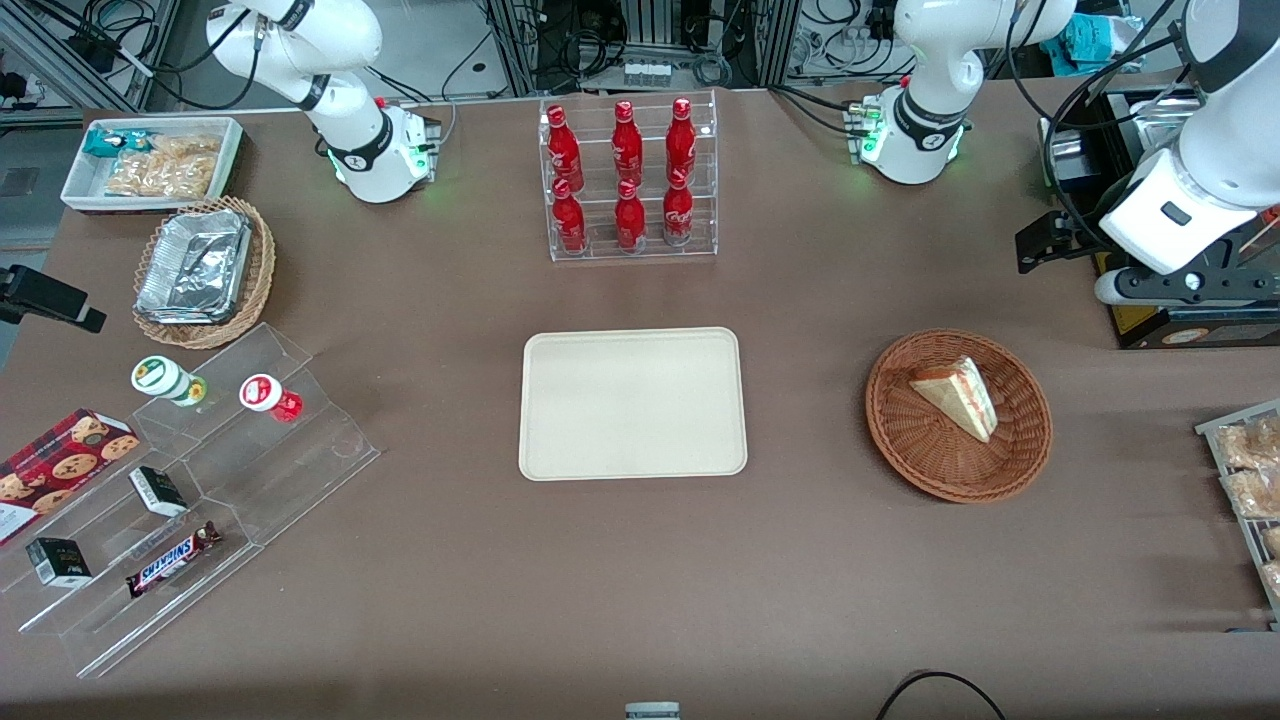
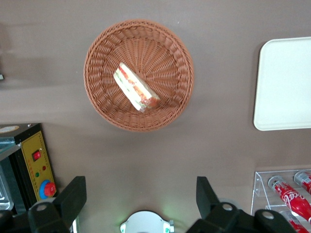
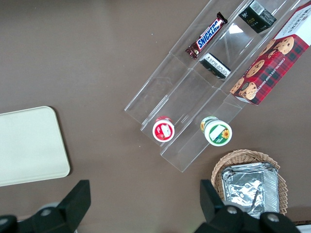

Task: Place sandwich from basket to tray
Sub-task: 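Move the left gripper over the sandwich in the wicker basket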

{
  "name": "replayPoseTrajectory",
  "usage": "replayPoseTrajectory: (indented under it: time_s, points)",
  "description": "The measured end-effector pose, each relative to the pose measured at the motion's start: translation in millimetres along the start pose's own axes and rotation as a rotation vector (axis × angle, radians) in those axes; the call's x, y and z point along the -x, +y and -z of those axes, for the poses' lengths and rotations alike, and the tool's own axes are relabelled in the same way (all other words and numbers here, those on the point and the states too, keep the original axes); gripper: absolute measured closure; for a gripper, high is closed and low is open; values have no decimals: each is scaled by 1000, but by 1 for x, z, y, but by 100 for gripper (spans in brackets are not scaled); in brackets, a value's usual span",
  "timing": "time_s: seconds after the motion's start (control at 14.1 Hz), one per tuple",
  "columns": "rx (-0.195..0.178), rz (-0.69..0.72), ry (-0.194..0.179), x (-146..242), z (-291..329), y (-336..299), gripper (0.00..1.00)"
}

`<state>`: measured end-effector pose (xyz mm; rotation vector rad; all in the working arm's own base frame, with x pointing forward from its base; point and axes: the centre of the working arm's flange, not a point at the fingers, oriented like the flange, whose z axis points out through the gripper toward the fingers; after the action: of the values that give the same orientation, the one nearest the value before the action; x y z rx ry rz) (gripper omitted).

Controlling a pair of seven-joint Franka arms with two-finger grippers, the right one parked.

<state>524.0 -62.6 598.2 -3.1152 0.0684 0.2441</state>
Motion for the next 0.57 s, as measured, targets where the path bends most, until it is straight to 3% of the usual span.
replayPoseTrajectory:
  time_s: [0.28,0.57]
  points:
    - [1,2,-13,-3,-5,-1,0]
    - [7,1,-79,-32,-53,-1,0]
